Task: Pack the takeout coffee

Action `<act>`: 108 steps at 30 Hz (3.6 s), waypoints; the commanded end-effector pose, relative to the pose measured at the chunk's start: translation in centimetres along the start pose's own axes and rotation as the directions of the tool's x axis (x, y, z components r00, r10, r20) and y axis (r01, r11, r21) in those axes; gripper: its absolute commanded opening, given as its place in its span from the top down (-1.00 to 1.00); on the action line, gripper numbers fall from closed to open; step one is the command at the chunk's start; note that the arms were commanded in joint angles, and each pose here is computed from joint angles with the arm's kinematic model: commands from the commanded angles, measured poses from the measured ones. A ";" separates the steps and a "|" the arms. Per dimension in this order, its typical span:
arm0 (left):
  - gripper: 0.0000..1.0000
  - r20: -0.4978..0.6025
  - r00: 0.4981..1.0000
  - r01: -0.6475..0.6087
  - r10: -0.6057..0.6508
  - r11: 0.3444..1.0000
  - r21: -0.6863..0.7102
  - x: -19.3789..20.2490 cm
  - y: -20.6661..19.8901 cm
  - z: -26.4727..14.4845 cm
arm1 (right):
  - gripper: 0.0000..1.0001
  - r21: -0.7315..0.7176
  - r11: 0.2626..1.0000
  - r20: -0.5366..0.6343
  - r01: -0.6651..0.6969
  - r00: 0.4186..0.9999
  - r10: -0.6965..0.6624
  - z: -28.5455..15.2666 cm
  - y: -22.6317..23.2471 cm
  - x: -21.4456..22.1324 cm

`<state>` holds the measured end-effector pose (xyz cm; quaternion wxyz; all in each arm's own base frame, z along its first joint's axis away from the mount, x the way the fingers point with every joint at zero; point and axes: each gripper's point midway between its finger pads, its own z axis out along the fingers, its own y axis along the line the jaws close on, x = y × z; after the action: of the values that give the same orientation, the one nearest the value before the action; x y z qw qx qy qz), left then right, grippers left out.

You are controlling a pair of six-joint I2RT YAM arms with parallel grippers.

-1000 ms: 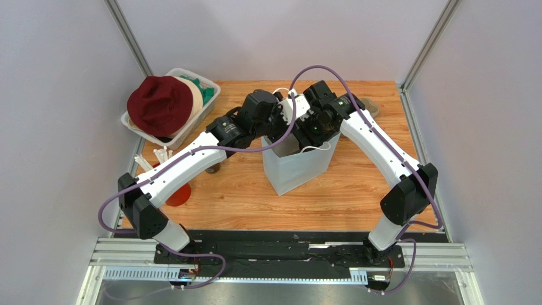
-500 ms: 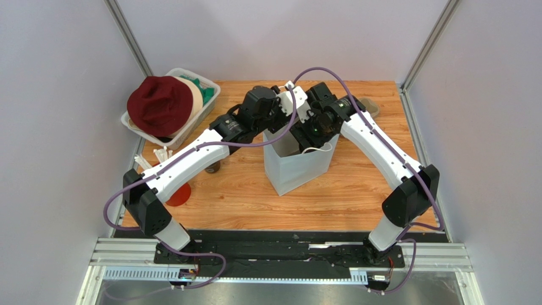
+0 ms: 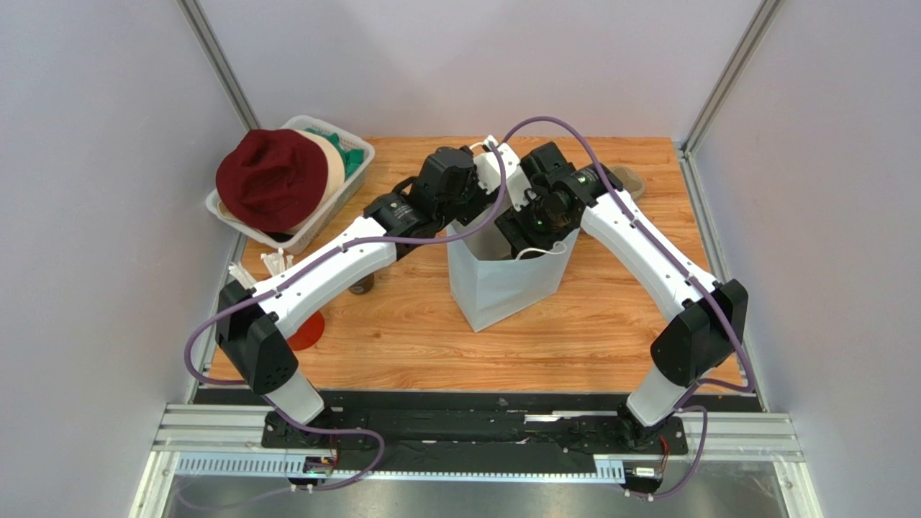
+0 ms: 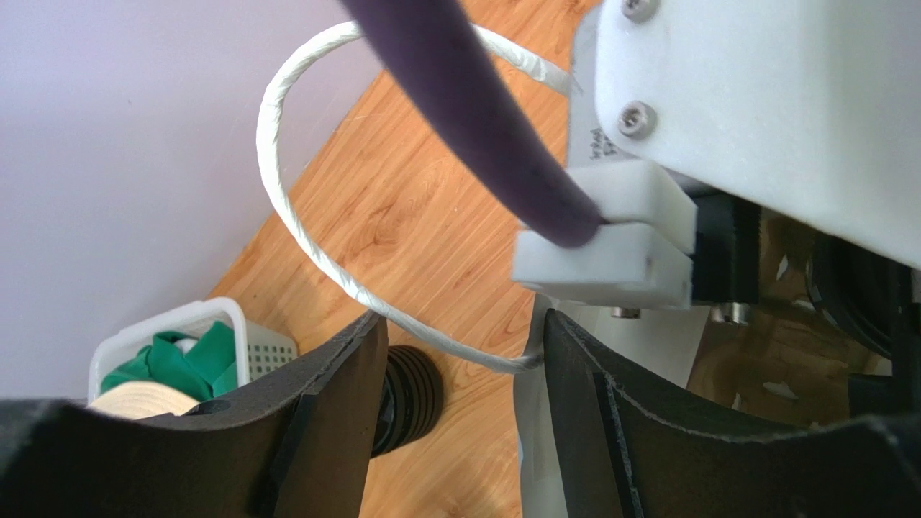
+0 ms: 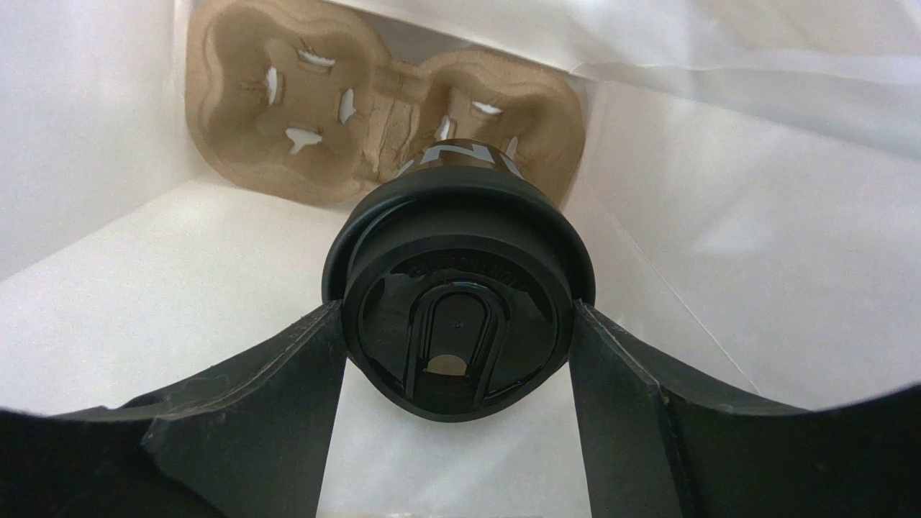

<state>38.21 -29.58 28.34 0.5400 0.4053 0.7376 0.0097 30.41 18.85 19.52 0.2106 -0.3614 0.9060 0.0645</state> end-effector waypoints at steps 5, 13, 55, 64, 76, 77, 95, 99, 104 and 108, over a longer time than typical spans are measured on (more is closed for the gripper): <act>-0.27 0.004 0.997 0.081 -0.081 0.995 -0.060 -0.2 1.1 0.3 | 0.59 -0.009 1.000 0.006 0.025 1.000 -0.025 0.4 0.5 0.0; -0.26 -0.036 0.991 0.124 -0.128 0.988 -0.095 0.8 1.5 1.2 | 0.59 -0.017 0.999 -0.019 0.030 0.999 -0.030 1.8 0.6 0.4; -0.25 0.002 0.989 0.150 -0.151 0.987 -0.062 0.8 1.3 -0.2 | 0.57 -0.010 0.998 -0.121 0.055 0.991 -0.056 6.8 1.1 3.3; -0.25 0.000 0.989 0.145 -0.146 0.987 -0.062 0.9 1.3 -0.2 | 0.31 -0.002 0.998 -0.119 0.059 0.991 -0.059 6.4 0.9 3.4; -0.25 0.001 0.990 0.142 -0.142 0.988 -0.054 0.9 1.2 -0.4 | -0.36 0.029 0.996 0.019 0.079 0.997 -0.080 1.3 0.5 -0.5; -0.25 0.001 0.990 0.142 -0.142 0.988 -0.054 0.9 1.2 -0.4 | -0.43 0.029 0.996 0.030 0.080 0.996 -0.080 0.9 0.5 -0.7; -0.25 0.020 0.989 0.146 -0.146 0.989 -0.006 0.2 0.7 -1.0 | -0.84 0.002 0.997 0.242 0.075 0.968 -0.074 -4.3 1.5 -4.7; -0.25 0.029 0.989 0.142 -0.143 0.990 0.010 0.0 0.5 -1.2 | -0.92 0.017 0.997 0.333 0.081 0.939 -0.082 -7.1 1.5 -6.1; -0.29 0.027 0.991 0.133 -0.133 0.991 0.014 -0.1 0.5 -1.1 | -0.98 0.063 0.995 0.430 0.081 0.897 -0.100 -10.8 0.9 -7.8; -0.31 0.026 0.992 0.126 -0.126 0.992 0.014 -0.1 0.6 -1.2 | -0.98 0.092 0.993 0.514 0.080 0.850 -0.116 -14.4 0.8 -8.8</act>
<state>37.67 -30.22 31.35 0.5815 0.3494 0.7320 -0.0622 31.06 20.56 25.53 0.3074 -0.3675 0.8734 0.0869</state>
